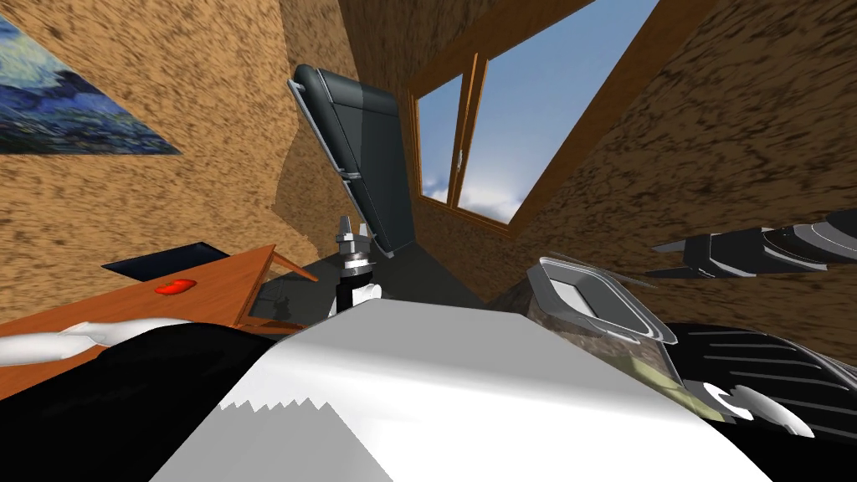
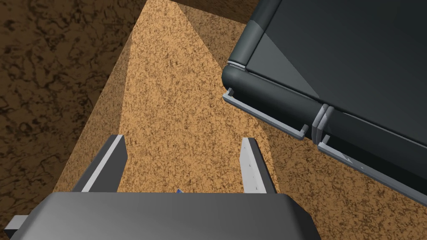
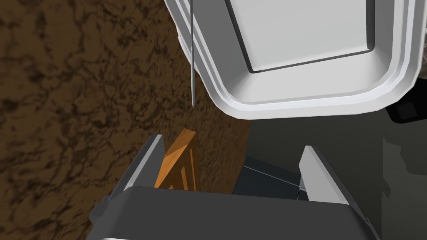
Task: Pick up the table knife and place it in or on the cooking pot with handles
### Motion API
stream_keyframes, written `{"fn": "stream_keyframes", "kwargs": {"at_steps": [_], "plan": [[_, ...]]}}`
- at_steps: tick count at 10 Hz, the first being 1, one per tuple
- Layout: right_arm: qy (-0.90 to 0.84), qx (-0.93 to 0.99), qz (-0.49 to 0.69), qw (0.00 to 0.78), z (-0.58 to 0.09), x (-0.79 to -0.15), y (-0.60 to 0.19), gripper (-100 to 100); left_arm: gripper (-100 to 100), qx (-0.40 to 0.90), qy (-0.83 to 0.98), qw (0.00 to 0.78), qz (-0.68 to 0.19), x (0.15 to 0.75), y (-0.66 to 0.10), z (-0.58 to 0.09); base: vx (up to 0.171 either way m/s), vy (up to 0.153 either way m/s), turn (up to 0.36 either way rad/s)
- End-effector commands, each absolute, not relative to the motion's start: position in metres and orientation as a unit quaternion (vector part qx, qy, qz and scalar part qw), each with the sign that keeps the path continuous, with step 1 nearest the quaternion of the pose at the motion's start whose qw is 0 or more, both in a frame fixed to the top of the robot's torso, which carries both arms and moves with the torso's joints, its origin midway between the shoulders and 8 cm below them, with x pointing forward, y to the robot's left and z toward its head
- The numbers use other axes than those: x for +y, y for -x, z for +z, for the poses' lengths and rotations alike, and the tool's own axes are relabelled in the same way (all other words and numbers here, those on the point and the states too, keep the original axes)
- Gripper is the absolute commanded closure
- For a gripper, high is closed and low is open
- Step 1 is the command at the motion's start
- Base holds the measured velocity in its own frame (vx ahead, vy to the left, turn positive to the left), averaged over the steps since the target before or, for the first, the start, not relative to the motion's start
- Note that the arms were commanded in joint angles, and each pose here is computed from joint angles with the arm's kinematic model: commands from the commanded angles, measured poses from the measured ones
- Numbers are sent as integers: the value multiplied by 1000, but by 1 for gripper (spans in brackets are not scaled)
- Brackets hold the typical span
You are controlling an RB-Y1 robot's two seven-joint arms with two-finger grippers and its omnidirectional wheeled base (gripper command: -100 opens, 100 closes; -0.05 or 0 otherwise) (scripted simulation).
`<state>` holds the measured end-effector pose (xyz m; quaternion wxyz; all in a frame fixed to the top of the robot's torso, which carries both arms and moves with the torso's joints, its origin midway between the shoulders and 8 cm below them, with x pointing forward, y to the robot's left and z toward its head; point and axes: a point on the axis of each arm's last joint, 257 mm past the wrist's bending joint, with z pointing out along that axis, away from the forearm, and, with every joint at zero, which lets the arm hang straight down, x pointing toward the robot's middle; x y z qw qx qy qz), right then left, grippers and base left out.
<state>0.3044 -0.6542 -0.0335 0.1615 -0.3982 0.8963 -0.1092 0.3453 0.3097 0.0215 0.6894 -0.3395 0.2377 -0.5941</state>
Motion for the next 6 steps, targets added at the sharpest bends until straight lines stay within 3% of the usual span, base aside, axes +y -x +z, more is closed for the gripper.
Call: {"fn": "stream_keyframes", "kwargs": {"at_steps": [1, 6], "plan": [[398, 896, -109, 162, -33, -654, -304, 0, 0, 238, 339, 689, -594, 310, -345, 22, 0, 0, 0], [398, 896, -109, 162, -34, -654, -304, 0, 0, 238, 339, 689, -594, 310, -345, 22, 0, 0, 0]]}}
